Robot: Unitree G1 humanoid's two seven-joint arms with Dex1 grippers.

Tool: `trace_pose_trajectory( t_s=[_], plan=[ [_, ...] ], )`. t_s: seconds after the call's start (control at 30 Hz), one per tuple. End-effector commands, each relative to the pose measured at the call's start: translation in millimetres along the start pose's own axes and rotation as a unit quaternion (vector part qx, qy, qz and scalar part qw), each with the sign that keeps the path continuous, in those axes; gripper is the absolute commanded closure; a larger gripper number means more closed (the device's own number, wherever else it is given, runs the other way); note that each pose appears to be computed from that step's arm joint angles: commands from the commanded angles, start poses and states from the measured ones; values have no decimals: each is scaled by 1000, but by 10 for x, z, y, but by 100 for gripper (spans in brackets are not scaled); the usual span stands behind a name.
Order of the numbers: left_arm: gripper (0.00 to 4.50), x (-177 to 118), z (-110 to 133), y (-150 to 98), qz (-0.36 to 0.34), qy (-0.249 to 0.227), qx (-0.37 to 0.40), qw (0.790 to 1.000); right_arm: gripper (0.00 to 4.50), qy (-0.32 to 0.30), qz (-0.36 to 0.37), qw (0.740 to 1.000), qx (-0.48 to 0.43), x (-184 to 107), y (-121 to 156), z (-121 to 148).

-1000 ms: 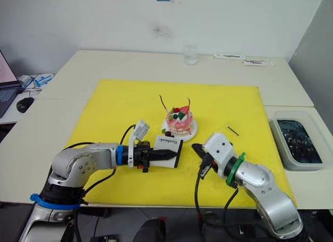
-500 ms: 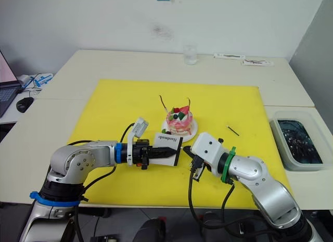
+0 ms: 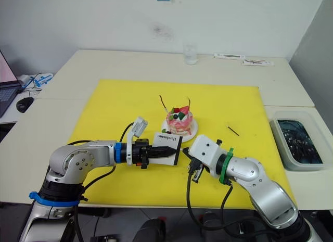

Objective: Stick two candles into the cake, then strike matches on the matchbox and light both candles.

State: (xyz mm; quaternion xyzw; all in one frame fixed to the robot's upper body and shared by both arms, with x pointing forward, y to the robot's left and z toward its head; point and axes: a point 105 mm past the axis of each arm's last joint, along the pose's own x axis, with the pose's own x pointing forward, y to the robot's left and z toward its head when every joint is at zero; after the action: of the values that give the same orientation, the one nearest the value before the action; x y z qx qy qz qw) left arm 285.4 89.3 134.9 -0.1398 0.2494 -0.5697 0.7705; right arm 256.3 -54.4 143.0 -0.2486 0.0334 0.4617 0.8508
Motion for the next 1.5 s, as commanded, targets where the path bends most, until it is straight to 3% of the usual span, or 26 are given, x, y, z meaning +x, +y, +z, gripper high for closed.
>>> trace_pose_trajectory(
  t_s=[0.03, 0.7, 1.2, 1.5],
  plan=[
    [450, -19, 64, -19, 2, -12, 15, 1000, 446, -29, 8, 999, -27, -57, 13, 169],
    [450, 12, 146, -49, -5, -34, -3, 999, 446, 3, 75, 996, -47, 7, 76, 83],
    [450, 20, 144, -105, -16, -37, -13, 999, 446, 9, 57, 997, -53, 49, -27, 79],
    [450, 18, 473, -278, -39, -87, 2, 995, 446, 21, 98, 993, -61, 118, 96, 22]
  ],
)
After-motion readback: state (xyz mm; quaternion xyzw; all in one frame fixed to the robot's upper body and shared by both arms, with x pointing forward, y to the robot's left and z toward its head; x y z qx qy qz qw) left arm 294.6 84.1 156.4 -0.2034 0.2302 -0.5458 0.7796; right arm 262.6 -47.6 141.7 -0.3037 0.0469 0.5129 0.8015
